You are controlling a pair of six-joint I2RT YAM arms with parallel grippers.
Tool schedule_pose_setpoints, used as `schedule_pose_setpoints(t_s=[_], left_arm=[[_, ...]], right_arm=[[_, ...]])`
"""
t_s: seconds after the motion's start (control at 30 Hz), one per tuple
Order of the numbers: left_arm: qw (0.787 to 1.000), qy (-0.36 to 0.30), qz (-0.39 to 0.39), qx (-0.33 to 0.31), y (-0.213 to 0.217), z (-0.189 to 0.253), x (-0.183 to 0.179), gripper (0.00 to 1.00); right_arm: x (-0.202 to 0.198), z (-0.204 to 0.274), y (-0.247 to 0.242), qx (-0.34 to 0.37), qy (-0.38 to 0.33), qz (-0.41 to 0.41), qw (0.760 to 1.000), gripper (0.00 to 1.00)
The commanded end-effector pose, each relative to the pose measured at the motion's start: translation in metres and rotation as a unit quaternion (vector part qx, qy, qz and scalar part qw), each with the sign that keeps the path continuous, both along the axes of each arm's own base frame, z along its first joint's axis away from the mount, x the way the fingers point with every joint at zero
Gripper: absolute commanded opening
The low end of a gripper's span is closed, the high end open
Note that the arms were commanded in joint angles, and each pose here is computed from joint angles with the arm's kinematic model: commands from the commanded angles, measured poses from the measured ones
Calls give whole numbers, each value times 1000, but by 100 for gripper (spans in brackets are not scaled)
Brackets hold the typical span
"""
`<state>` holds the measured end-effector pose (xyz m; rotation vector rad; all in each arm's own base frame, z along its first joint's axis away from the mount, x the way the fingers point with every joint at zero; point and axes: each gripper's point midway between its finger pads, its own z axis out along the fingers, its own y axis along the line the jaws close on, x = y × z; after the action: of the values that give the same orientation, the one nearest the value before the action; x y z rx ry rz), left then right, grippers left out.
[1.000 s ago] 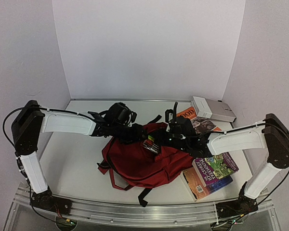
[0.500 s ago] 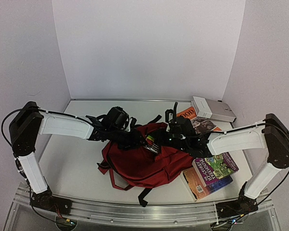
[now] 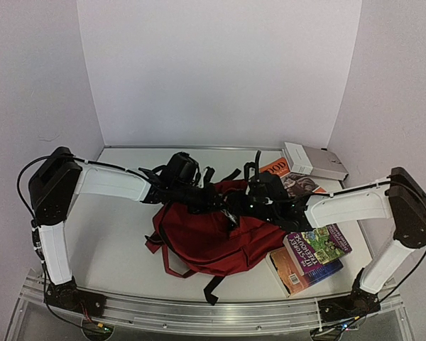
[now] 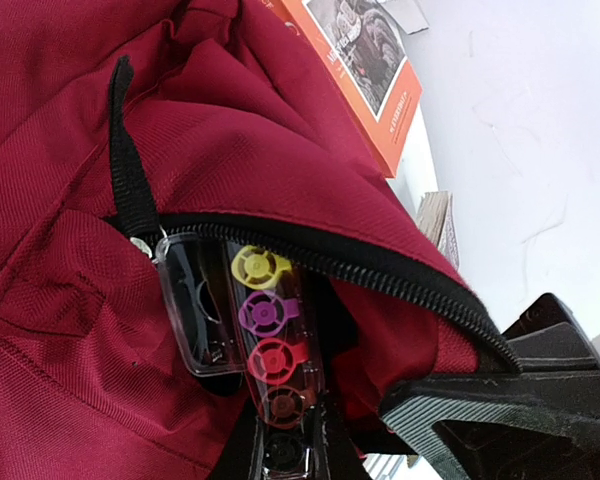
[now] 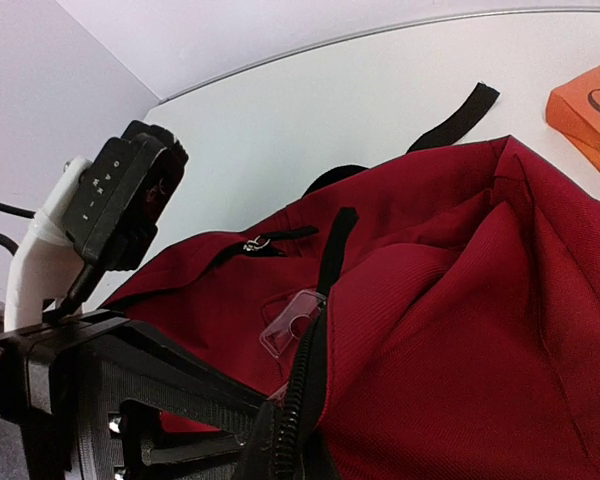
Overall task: Pack the student bag
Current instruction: Place the stationery in the student bag.
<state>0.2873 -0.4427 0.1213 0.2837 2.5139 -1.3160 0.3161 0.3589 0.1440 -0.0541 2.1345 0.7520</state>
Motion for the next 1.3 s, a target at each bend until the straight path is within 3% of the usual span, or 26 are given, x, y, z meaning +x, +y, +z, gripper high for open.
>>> schedule_pose_setpoints(t_s=[0.0,0.2,0.43,0.73,1.1,1.2,1.27], left_arm=[[998,-24,-55,-16,-27,2,-9,0],[997,-19,-71,-12,-33,-5,-14,0],[997,-17,-72,-7,-34,-15,-7,0],[997,-22,-65,-34,-21,-6,12,0],[999,3,-43,-21,-10,-35,24,0],[999,6,-29,-12,-2,-40,25,5],[1000,-4,-19,-8,6,-34,24,13]], right_arm=[[15,81,35,99,-81,16,992,0],[14,100,50,104,-113,56,987,0],[-23,124,68,128,-156,180,963,0],[-68,120,76,140,-148,299,932,0],[-87,147,60,163,-168,318,919,0],[-81,148,49,159,-172,283,930,0],[-71,142,37,148,-167,242,944,0]])
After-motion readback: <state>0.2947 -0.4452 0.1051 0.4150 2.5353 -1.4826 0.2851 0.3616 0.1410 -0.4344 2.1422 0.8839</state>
